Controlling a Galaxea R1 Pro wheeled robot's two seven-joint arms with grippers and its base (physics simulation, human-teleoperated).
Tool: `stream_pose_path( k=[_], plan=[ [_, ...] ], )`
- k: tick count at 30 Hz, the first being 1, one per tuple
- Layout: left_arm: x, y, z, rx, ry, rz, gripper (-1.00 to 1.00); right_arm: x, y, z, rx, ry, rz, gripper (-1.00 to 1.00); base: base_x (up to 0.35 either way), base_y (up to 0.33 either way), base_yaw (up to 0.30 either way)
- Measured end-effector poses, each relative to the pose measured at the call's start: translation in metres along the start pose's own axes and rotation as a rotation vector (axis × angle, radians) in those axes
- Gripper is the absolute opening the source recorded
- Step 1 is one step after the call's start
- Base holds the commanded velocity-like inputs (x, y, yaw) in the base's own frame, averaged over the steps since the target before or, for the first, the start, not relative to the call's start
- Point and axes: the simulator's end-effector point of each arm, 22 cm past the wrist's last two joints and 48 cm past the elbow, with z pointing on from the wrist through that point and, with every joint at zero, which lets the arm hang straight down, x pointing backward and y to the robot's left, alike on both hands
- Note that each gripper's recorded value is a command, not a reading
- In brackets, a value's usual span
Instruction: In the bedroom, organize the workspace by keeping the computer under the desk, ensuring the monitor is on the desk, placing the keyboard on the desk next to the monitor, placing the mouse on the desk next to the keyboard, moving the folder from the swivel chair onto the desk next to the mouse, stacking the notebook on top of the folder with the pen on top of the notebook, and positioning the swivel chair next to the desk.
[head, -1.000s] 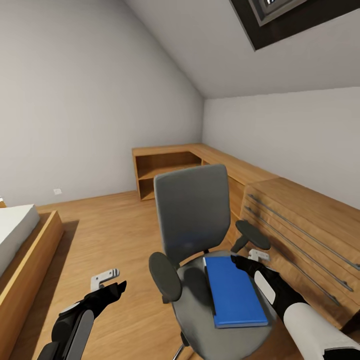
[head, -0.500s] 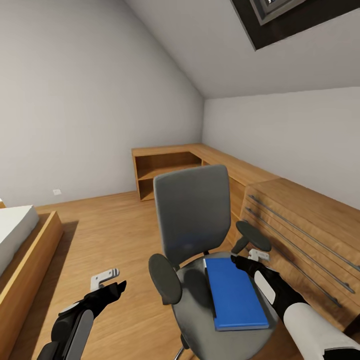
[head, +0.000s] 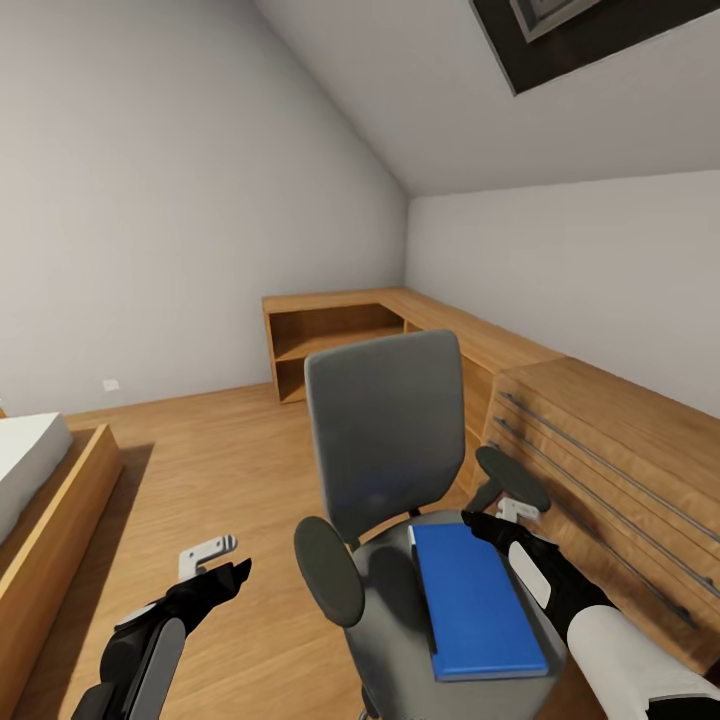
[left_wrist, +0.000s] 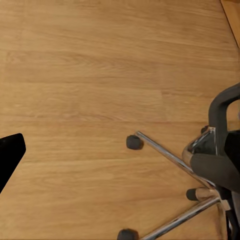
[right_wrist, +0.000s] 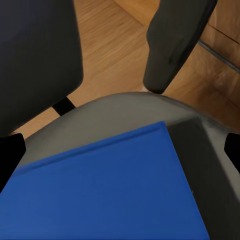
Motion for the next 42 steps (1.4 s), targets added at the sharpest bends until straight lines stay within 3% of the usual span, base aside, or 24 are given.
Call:
stream_pose_path(
  k=[35,42],
  plan=[
    [0.059,0.022,0.037,-0.001,-0.003,0.001,1.0,0.06,-0.019,0.032,-0.004,-0.006,0.003,1.0,0.0,0.0,0.0],
    [0.06,0.022,0.037,-0.003,-0.002,0.002,1.0,0.06,-0.019,0.032,-0.005,-0.006,0.003,1.0,0.0,0.0,0.0]
  ],
)
